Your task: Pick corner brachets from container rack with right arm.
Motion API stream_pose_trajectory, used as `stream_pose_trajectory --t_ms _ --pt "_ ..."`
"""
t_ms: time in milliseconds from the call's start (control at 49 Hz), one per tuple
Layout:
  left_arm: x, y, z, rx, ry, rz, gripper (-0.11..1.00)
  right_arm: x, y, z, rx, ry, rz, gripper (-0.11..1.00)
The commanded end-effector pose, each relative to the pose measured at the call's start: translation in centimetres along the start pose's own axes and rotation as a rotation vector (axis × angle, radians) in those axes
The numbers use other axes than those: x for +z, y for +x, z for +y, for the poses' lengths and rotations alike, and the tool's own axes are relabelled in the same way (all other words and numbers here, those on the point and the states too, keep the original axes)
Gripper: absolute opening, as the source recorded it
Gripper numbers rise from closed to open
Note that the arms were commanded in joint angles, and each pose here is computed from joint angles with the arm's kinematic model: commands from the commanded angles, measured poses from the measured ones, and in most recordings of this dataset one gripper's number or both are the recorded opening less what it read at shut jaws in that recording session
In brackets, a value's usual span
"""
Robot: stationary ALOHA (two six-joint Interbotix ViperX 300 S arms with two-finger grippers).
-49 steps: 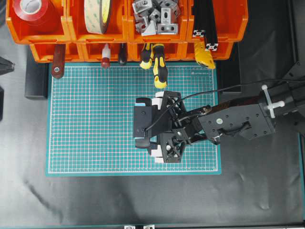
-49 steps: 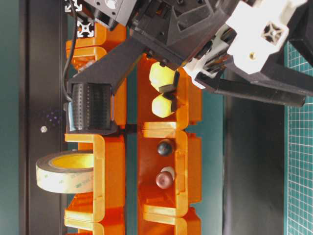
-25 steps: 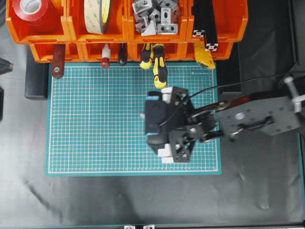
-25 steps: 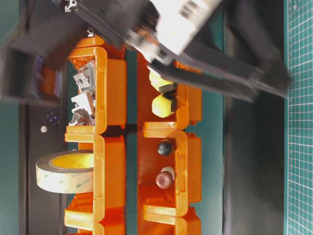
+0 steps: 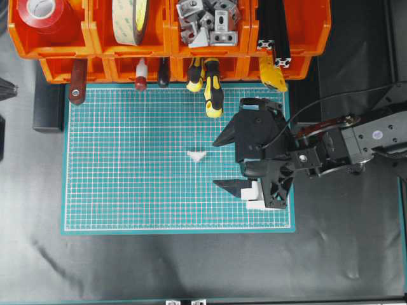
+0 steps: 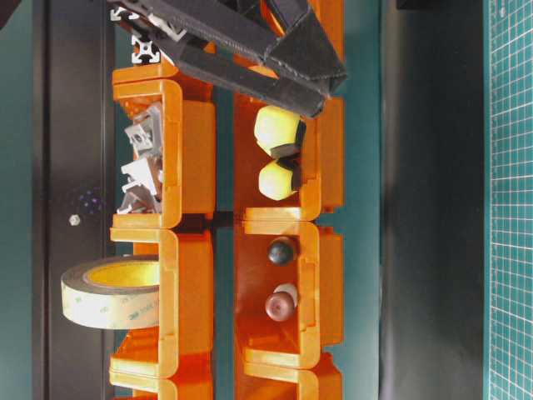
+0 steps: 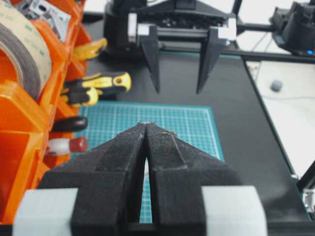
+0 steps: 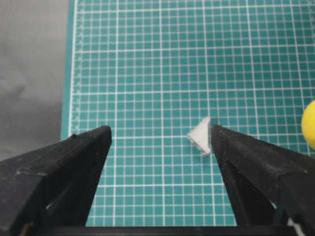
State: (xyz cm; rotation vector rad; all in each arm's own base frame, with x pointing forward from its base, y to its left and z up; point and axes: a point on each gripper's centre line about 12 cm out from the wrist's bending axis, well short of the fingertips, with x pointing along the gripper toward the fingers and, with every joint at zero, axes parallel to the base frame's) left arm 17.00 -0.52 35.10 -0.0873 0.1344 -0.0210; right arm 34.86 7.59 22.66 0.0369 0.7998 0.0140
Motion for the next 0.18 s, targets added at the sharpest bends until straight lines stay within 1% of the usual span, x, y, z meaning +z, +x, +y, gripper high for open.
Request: stream_pose_trajectory --t_ms 0,163 --pt "1.36 -0.26 -0.14 -0.004 0.001 -0.035 0.0 0.91 -0.78 0.06 0.011 0.002 -0.041 0.78" --pt "1.28 -0.57 -0.27 -0.012 0.002 -0.027 0.0 0.95 -0.75 0.08 0.012 0.002 -0.042 0.78"
